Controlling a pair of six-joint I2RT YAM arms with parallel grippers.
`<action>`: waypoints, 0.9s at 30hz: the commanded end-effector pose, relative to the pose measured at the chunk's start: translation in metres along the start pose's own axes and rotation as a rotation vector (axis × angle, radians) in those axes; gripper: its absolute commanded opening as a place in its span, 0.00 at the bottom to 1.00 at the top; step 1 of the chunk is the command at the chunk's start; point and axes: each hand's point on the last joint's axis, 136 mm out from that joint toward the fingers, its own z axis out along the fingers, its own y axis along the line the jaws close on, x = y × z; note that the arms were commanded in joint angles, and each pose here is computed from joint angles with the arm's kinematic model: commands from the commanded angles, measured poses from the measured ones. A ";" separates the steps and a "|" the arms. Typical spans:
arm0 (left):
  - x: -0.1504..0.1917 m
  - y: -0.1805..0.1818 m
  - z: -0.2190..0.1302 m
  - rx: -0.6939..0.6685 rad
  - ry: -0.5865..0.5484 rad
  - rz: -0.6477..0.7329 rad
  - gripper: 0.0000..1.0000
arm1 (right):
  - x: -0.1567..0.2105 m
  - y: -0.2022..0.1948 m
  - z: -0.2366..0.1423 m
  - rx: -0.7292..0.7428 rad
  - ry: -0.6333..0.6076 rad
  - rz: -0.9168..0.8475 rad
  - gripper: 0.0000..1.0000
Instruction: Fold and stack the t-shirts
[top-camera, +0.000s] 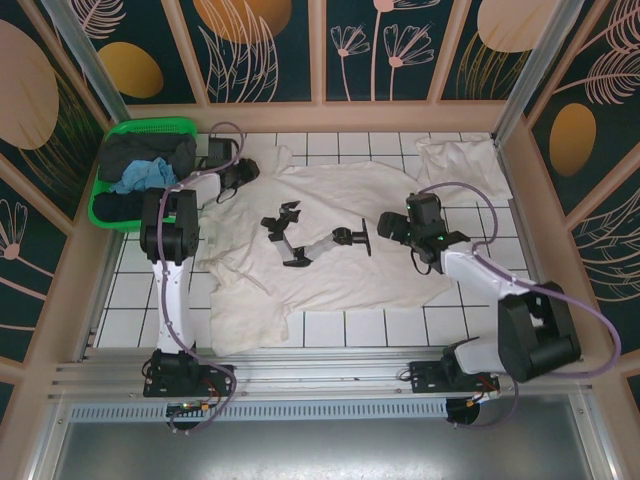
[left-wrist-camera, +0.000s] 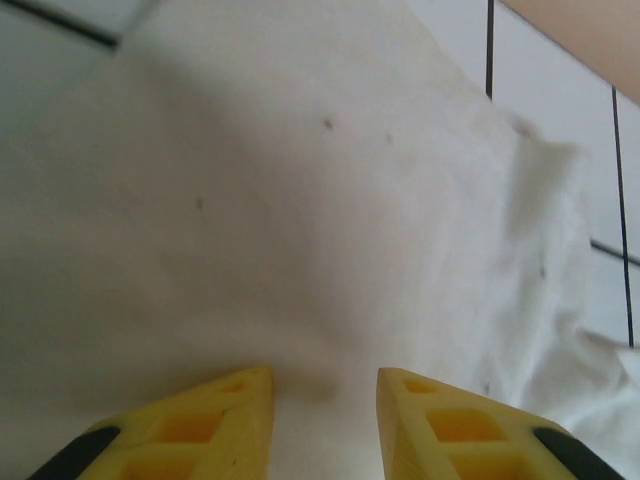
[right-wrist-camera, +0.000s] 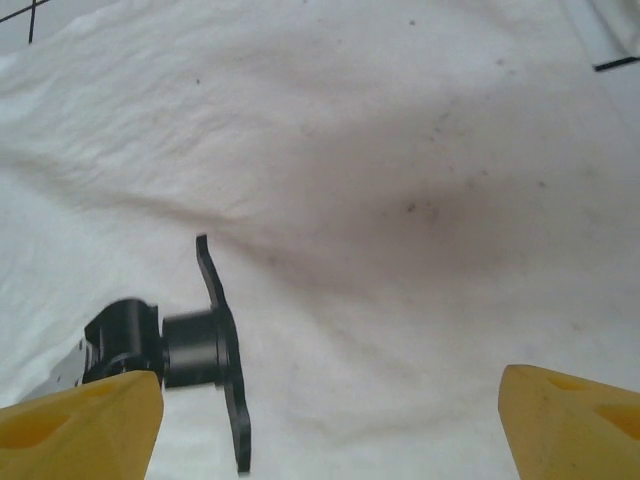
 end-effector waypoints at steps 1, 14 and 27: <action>-0.010 0.013 0.018 -0.004 0.011 -0.037 0.33 | 0.031 -0.037 -0.017 0.123 0.085 0.131 0.89; -0.076 -0.040 0.029 0.153 -0.071 0.031 0.30 | 0.080 -0.082 -0.059 0.218 0.088 0.410 0.89; -0.030 -0.040 0.060 0.175 -0.018 -0.051 0.38 | 0.092 -0.098 -0.039 0.243 0.124 0.448 0.89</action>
